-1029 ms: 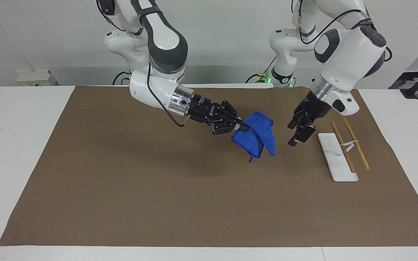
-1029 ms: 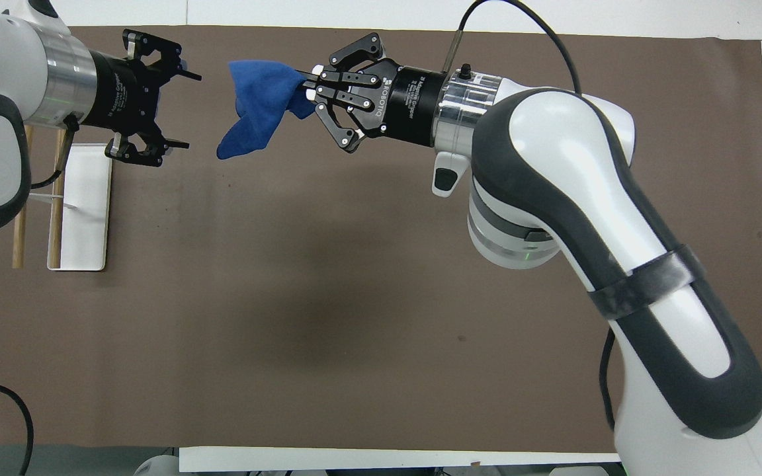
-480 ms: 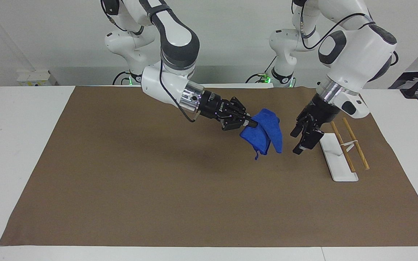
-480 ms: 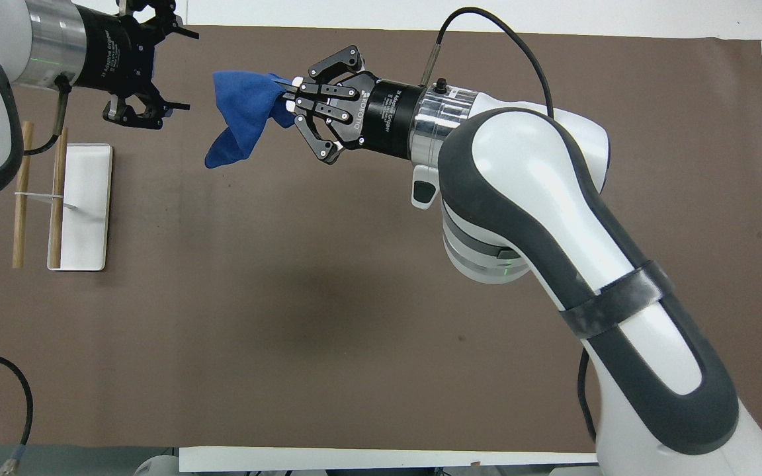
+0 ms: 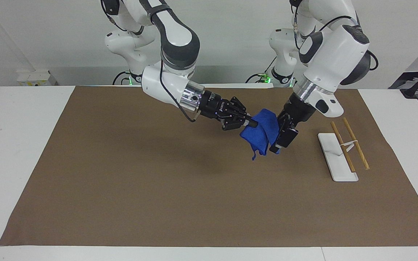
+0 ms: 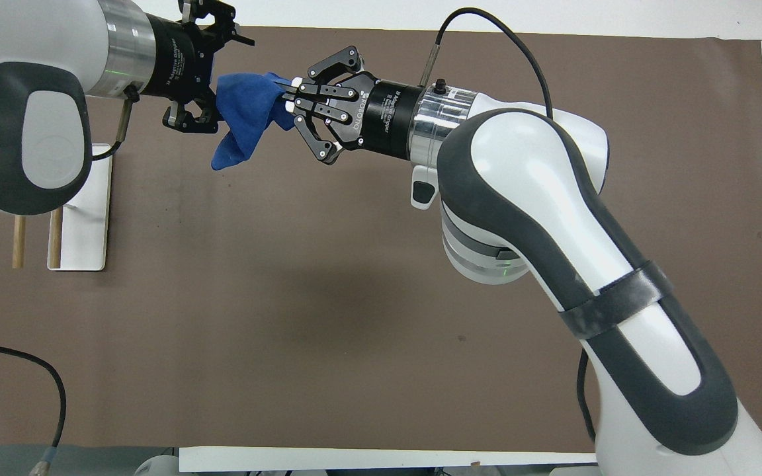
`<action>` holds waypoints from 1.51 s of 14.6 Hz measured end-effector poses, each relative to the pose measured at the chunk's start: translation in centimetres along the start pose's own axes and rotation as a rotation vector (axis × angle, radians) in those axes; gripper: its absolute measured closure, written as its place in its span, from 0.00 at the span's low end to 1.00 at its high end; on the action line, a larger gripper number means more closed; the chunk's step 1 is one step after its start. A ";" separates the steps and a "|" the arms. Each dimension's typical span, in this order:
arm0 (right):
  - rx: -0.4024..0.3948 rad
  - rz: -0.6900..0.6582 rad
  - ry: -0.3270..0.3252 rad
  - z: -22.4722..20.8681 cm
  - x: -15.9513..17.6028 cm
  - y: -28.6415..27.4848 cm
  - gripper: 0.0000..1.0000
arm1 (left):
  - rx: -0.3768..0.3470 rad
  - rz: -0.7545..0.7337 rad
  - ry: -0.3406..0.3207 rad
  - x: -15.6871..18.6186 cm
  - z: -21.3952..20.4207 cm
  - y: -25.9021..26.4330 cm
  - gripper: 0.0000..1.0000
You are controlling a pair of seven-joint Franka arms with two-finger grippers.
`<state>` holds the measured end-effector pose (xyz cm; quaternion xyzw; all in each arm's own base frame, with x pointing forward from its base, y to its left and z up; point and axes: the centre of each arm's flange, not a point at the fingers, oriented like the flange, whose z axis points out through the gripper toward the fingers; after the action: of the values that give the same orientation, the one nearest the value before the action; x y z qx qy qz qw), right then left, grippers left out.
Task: Right arm passes towel to left arm to hang
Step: 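Close the left gripper on the towel beside the right gripper, then open the right gripper and withdraw while the left gripper carries the towel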
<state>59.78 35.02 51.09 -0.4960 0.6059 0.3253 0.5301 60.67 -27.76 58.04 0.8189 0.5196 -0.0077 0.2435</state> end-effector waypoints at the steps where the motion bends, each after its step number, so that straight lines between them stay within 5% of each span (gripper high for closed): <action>1: 0.000 0.000 0.000 0.0 0.0 0.0 0.97 | -0.001 -0.001 0.001 0.1 0.1 0.0 0.19; 3: 0.000 0.000 0.000 0.0 0.0 0.0 0.97 | 0.000 -0.002 0.001 0.1 0.1 0.0 0.24; 9: 0.000 0.000 0.000 0.0 0.0 0.0 0.97 | 0.002 -0.007 0.003 0.5 0.1 0.0 0.90; 14: 0.000 0.000 0.000 0.0 0.0 0.0 0.94 | 0.049 0.093 0.032 1.2 0.3 -0.4 0.98; 18: -0.001 -0.088 0.000 0.0 -0.1 0.0 0.53 | 0.148 0.474 0.134 2.6 0.0 -1.0 0.98; 22: -0.070 -0.422 0.100 0.0 -0.1 0.0 0.11 | 0.211 0.514 0.164 5.7 -1.0 -1.6 0.98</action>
<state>59.76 35.07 51.23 -0.6453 0.5028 0.2029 0.5382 61.72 -22.00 56.80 0.9425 0.3091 0.0666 0.1082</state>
